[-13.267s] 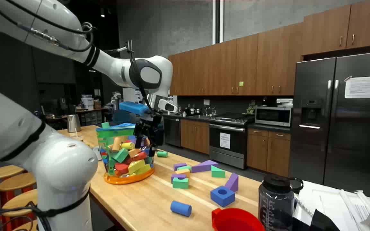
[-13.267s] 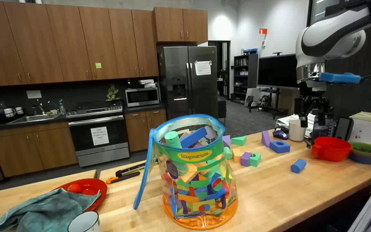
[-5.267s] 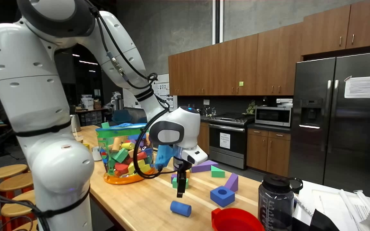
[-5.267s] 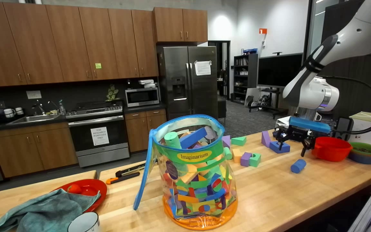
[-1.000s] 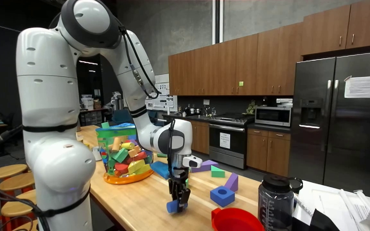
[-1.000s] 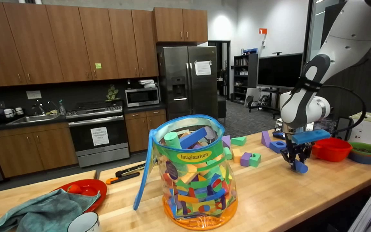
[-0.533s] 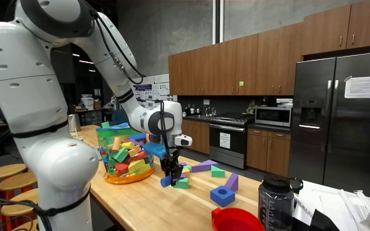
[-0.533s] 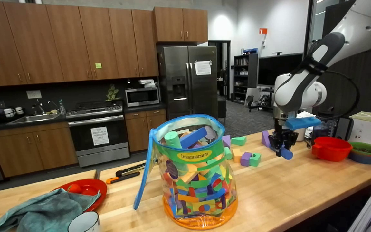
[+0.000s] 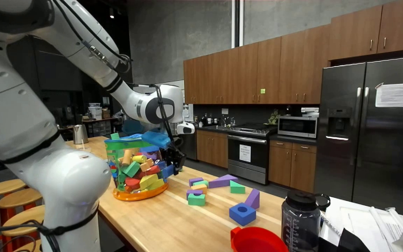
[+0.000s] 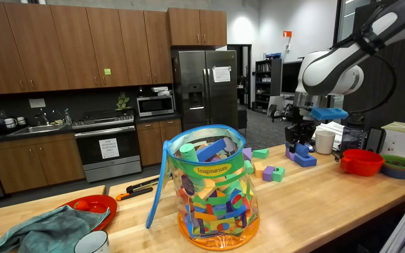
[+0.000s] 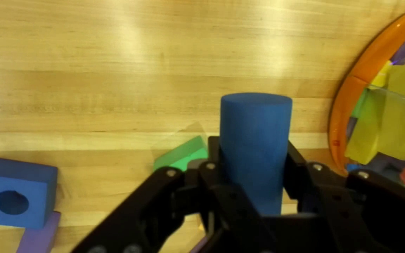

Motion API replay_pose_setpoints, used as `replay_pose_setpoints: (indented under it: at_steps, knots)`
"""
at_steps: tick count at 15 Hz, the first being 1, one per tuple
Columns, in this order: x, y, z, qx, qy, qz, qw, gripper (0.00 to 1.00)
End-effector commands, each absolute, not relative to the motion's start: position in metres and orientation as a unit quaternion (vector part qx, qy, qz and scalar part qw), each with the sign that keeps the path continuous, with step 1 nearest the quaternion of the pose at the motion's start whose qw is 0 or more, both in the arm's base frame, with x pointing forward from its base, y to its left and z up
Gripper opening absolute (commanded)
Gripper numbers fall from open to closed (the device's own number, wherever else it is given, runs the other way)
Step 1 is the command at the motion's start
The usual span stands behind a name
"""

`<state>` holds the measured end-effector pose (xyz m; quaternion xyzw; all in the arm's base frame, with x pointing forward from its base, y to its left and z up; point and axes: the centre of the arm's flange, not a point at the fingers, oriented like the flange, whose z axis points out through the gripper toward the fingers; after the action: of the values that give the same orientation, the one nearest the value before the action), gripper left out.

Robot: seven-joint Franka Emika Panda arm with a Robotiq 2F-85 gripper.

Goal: Pick the blue cylinder toy from the table and put it in the bag

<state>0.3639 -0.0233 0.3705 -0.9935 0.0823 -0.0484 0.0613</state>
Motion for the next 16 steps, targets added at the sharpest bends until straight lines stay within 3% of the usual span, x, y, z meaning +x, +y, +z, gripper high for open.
replay_pose_setpoints:
  at_steps: [1, 16]
  knots:
    - [0.338, 0.003, 0.409, -0.993, 0.045, -0.075, 0.078, 0.16]
    - [0.275, 0.184, 0.502, -0.989, -0.063, -0.106, 0.077, 0.16]
